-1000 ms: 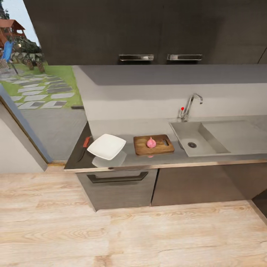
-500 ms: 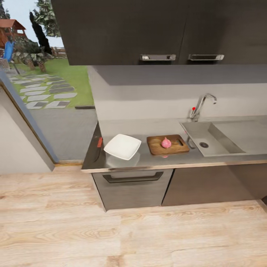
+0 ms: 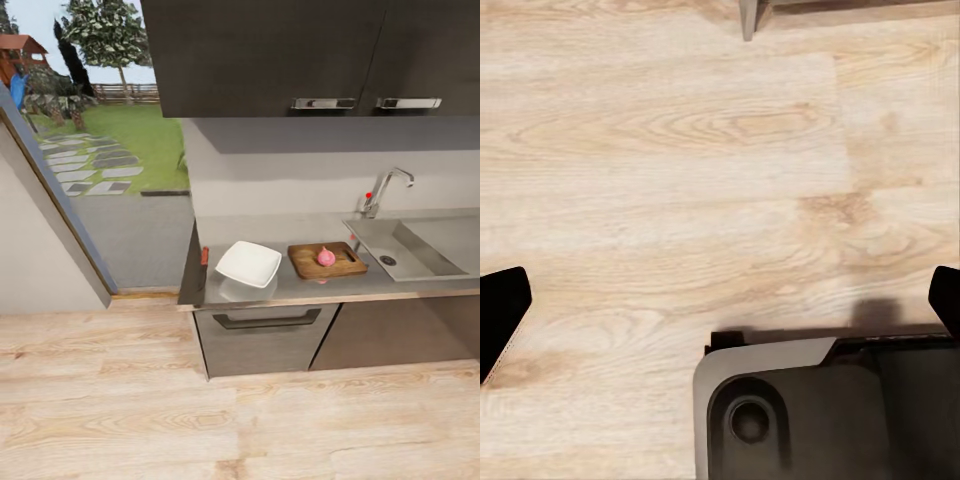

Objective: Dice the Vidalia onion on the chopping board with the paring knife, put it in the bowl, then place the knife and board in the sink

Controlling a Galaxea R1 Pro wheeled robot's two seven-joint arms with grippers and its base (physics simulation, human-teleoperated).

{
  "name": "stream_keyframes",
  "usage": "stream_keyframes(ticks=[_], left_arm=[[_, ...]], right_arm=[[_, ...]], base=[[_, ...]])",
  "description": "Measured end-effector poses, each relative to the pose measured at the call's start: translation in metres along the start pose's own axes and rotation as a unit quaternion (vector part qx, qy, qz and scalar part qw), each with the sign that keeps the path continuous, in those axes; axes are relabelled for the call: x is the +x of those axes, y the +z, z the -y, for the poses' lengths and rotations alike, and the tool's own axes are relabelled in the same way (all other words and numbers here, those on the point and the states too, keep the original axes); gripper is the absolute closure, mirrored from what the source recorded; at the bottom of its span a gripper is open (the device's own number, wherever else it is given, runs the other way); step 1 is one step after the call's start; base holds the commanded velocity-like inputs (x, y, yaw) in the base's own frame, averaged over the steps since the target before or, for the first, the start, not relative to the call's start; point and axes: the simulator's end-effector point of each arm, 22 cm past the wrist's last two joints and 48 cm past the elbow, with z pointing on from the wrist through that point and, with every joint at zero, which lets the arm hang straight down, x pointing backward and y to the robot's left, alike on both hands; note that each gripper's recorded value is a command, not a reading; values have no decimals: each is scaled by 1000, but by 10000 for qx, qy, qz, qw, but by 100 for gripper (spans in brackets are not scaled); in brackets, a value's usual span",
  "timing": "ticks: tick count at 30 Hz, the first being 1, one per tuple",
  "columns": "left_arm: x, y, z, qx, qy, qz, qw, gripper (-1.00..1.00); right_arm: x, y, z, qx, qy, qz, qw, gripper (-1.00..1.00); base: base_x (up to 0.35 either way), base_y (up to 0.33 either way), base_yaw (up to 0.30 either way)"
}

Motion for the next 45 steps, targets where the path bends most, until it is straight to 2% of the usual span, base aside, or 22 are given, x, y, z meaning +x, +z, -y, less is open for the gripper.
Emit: stream_keyframes(ticks=[22, 45], left_arm=[[1, 0, 0, -1, 0, -8, 10000, -100], [-3, 0, 0, -2, 2, 46, 10000, -100]], right_arm=[[1, 0, 0, -1, -1, -10, 10000, -100], [-4, 1, 0, 2, 0, 43, 10000, -100]], base=[[0, 316, -7], [0, 316, -118]])
